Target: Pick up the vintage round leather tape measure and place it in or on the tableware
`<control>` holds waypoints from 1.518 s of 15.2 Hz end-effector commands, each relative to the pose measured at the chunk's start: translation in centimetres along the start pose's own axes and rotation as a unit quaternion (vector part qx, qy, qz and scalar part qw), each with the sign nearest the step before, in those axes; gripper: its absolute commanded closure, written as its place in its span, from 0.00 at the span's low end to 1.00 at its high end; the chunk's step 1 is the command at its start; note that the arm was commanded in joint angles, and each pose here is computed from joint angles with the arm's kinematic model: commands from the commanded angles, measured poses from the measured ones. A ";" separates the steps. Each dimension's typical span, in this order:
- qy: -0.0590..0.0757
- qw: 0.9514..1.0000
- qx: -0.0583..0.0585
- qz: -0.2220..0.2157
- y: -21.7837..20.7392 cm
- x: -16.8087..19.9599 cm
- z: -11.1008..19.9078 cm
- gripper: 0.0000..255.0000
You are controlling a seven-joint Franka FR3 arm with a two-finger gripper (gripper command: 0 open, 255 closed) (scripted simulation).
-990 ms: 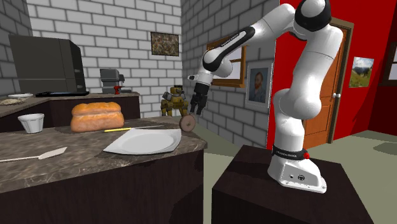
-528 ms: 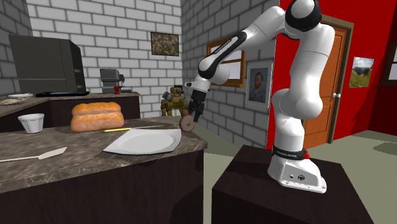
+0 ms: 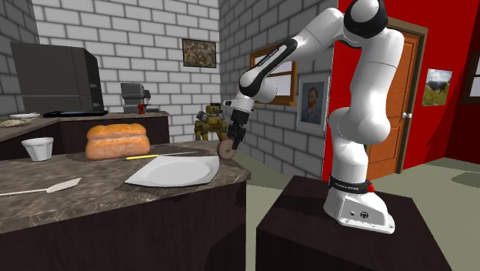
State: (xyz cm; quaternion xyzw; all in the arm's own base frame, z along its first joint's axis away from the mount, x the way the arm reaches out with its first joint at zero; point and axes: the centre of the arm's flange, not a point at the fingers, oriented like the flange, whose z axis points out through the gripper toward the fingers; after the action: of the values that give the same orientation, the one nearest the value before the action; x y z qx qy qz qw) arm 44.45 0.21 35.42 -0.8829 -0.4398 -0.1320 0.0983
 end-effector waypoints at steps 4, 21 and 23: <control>0.000 1.000 0.000 0.000 0.0 0.0 0.0 1.00; 0.000 1.000 0.000 0.000 -0.4 2.0 -6.0 1.00; 0.000 1.000 0.000 0.000 -0.4 2.4 -7.0 1.00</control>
State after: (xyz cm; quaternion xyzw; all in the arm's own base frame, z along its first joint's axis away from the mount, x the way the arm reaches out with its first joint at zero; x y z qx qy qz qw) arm 44.36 0.18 42.31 -0.8828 -0.4399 -0.1322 0.0984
